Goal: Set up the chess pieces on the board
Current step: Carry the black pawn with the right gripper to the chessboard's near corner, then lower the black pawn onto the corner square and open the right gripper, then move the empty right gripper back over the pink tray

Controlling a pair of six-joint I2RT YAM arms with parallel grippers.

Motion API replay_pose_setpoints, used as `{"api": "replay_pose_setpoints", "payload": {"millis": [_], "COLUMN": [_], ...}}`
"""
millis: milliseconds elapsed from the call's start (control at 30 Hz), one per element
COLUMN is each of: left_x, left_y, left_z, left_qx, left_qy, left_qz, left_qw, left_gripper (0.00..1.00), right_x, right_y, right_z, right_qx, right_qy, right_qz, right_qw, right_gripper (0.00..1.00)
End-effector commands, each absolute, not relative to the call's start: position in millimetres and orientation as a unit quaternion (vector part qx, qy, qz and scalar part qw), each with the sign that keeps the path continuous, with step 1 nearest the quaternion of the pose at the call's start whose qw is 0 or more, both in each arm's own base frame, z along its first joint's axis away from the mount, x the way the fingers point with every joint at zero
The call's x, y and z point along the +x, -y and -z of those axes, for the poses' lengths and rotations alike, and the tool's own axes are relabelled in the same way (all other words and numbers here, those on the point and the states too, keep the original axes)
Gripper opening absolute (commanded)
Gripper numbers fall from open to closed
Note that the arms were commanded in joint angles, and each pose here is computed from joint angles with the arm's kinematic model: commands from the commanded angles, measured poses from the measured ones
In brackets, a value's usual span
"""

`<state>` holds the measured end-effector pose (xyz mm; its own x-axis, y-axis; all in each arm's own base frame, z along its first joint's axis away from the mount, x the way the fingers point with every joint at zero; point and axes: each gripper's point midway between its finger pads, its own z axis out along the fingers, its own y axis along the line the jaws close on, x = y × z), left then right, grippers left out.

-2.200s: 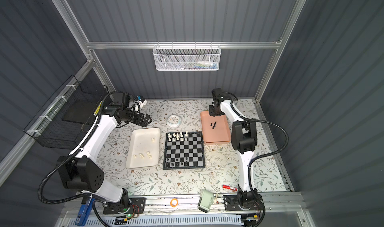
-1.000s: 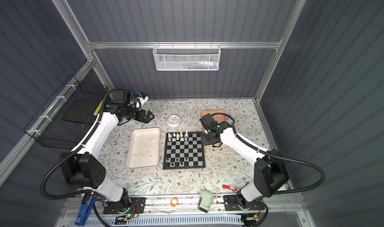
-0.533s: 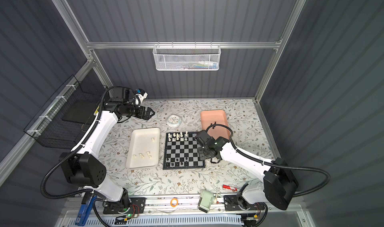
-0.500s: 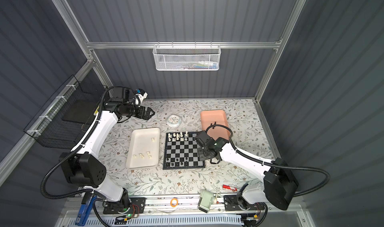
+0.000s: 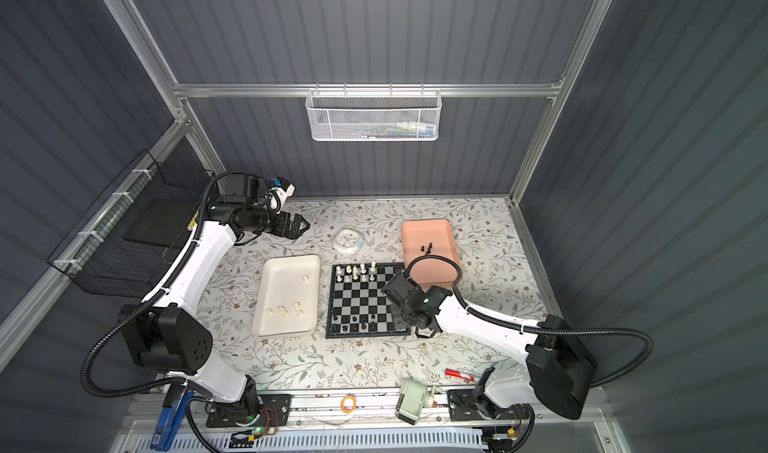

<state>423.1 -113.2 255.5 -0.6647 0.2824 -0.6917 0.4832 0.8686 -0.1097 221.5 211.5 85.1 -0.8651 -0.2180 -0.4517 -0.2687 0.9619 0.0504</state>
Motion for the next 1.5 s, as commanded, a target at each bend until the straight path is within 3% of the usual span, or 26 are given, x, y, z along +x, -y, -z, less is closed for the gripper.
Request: {"api": "replay_pose_setpoints", "payload": {"millis": [0,633,1100,1300,1467], "left_x": [415.3,414.0,415.6,417.0,414.8], "left_y": [119.0,120.5,119.7,118.2,115.7], "left_z": [-271.8,-268.3,-268.9,-276.4,-281.2], "left_qx": [0.215,0.214,0.216,0.223,0.235], "left_qy": [-0.893,-0.894,-0.893,-0.890,-0.888], "left_qz": [0.156,0.162,0.158,0.149,0.136], "left_qw": [0.363,0.360,0.361,0.368,0.371], "left_gripper": [1.00,1.00,0.99,1.00,0.99], "right_x": [220.7,213.4,227.4,269.5,322.0], "right_y": [-212.7,-222.3,-224.6,-223.9,-200.1], "right_z": [-80.1,-56.0,-93.4,-154.8,-193.7], "right_qx": [-0.119,-0.123,-0.140,-0.133,-0.081], "right_qy": [-0.964,-0.968,-0.955,-0.936,-0.933], "right_qz": [-0.051,-0.044,-0.032,-0.021,-0.057], "right_qw": [0.232,0.215,0.258,0.325,0.347], "right_gripper": [0.18,0.18,0.27,0.38,0.38]}}
